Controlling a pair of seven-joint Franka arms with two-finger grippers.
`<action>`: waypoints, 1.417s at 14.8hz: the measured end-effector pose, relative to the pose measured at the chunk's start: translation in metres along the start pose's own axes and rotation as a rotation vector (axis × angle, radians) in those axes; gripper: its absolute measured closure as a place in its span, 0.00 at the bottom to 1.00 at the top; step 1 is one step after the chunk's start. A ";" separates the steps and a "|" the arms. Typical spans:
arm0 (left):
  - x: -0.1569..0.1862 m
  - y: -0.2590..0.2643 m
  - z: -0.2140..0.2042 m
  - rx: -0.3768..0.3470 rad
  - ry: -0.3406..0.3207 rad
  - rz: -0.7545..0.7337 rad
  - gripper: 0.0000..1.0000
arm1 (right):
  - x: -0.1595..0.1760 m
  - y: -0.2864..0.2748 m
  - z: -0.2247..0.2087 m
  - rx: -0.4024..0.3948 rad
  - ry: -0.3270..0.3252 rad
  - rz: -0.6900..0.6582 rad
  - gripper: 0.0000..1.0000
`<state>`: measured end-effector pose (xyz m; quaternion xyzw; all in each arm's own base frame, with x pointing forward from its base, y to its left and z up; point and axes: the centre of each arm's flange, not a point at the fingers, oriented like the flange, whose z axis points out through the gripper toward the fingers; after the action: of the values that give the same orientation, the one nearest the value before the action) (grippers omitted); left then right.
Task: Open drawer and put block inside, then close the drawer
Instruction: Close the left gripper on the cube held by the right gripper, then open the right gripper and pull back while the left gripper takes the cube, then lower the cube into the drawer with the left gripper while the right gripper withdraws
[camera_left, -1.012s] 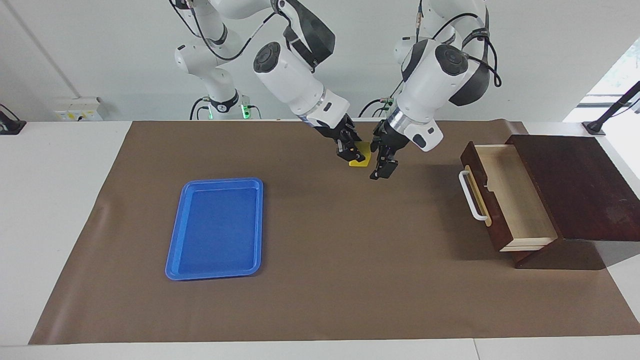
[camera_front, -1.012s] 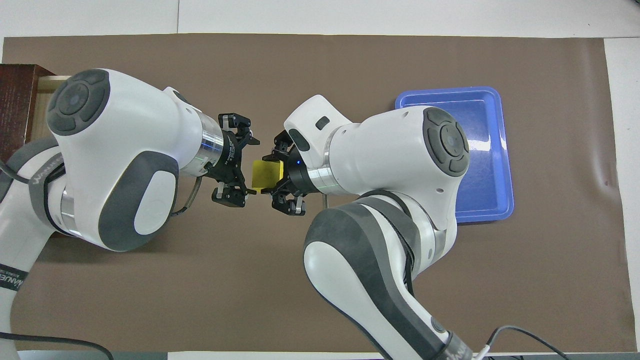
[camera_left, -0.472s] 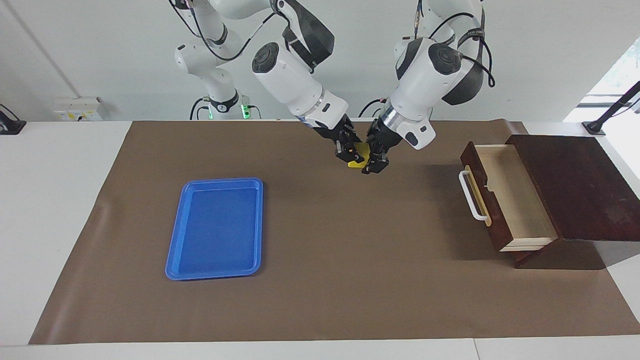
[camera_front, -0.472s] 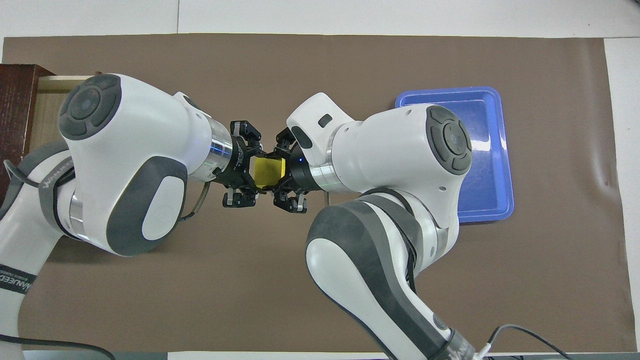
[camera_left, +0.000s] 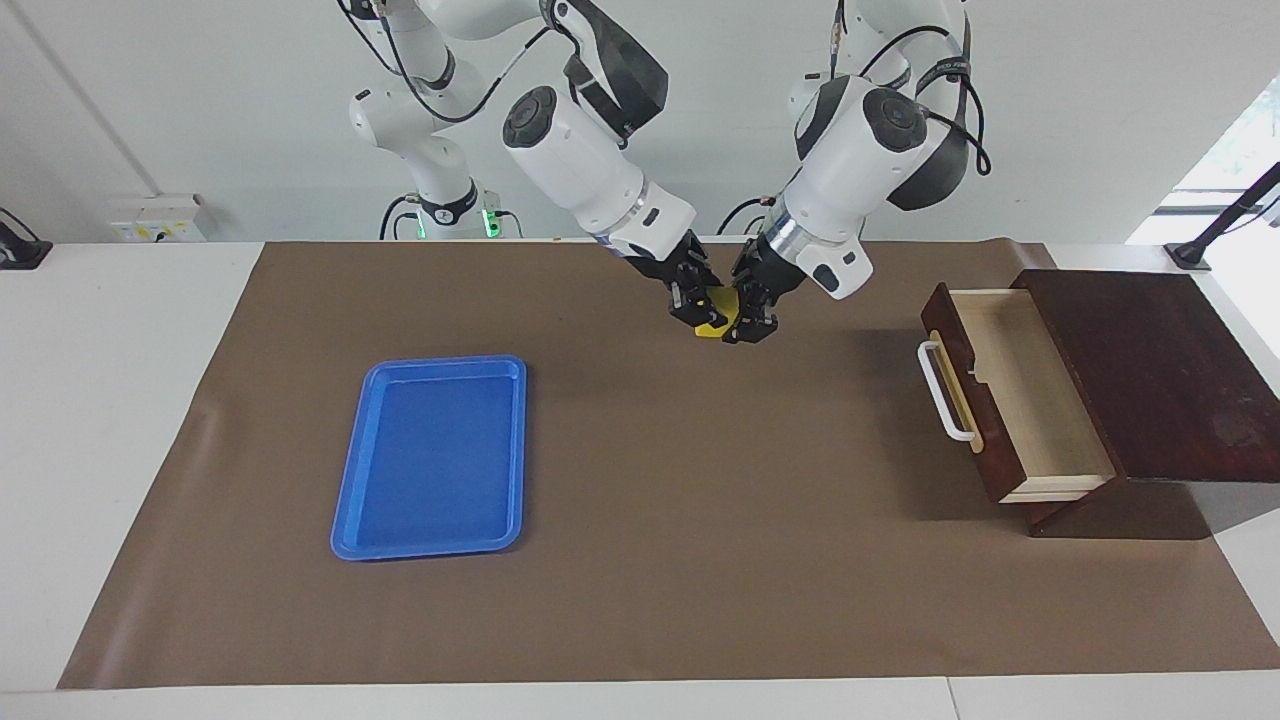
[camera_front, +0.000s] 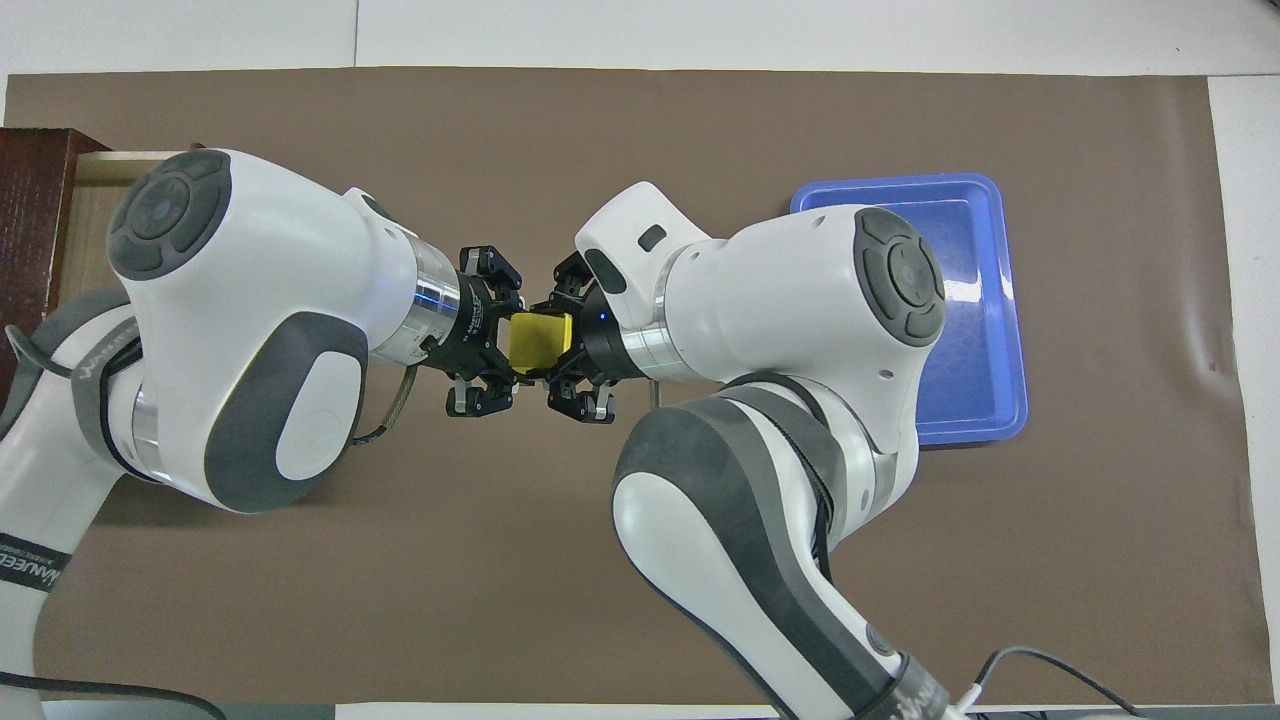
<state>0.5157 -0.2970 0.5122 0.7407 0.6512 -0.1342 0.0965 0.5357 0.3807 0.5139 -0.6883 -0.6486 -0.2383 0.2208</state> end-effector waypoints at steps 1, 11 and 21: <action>0.000 0.000 0.000 0.002 -0.001 0.000 0.45 | 0.000 0.000 0.000 0.000 0.000 0.003 0.44; 0.010 0.003 -0.003 0.004 -0.009 -0.019 0.45 | 0.006 -0.001 -0.002 -0.001 0.007 0.070 0.28; 0.122 0.018 -0.066 -0.028 -0.004 -0.028 0.45 | 0.006 -0.005 -0.006 0.051 -0.011 0.106 0.00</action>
<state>0.5525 -0.1641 0.5342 0.7297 0.6633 -0.1278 0.1063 0.5308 0.3820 0.5224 -0.7172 -0.6182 -0.2057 0.2472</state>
